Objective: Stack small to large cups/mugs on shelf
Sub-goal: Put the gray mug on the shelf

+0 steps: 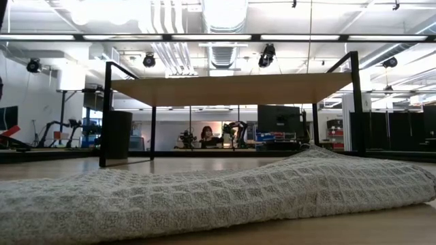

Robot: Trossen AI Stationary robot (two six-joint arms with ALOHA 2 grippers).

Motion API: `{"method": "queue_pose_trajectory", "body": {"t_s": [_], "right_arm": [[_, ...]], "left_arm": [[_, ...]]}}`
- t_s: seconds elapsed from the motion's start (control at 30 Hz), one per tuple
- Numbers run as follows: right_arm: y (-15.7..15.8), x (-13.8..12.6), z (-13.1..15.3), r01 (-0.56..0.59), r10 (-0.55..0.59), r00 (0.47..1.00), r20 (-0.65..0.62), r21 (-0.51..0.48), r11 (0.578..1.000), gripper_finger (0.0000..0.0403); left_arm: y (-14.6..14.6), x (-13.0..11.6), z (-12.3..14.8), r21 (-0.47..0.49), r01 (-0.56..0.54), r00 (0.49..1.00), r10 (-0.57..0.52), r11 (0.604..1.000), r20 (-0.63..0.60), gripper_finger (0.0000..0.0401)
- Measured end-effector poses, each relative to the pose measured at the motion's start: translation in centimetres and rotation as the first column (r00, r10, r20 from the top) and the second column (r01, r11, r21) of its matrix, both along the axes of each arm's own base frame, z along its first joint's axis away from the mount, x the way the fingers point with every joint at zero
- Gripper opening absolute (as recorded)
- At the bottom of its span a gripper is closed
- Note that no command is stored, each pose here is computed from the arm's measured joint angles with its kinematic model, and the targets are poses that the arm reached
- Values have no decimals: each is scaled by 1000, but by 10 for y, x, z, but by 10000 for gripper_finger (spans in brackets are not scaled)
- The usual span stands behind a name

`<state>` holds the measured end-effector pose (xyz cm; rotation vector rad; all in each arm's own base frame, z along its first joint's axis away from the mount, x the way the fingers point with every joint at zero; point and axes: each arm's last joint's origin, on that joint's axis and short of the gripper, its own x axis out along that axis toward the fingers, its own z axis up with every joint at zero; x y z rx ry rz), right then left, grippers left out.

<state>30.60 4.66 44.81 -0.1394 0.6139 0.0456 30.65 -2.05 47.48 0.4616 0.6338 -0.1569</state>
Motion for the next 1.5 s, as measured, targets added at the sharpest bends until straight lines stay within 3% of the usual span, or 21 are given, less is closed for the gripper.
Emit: {"method": "queue_pose_trajectory", "body": {"t_s": [0.2,0.57,1.07,1.37,1.5], "right_arm": [[0,4,-4,-4,4,1000,-13,-10,1000,124],[-3,-1,1,10,-10,1000,5,-6,1000,47],[-4,-2,1,66,-66,998,3,15,998,45],[-6,-5,0,169,-169,985,-18,37,985,45],[-8,-8,-3,257,-255,966,-43,40,966,45]], "left_arm": [[0,0,0,0,0,1000,0,1000,-5,0],[0,-1,-1,-1,-3,1000,3,1000,-13,0],[3,-1,-1,23,-133,991,133,991,-1,2],[7,-1,0,93,-231,973,230,968,21,73],[11,-2,1,155,-314,949,311,937,44,97]]}}
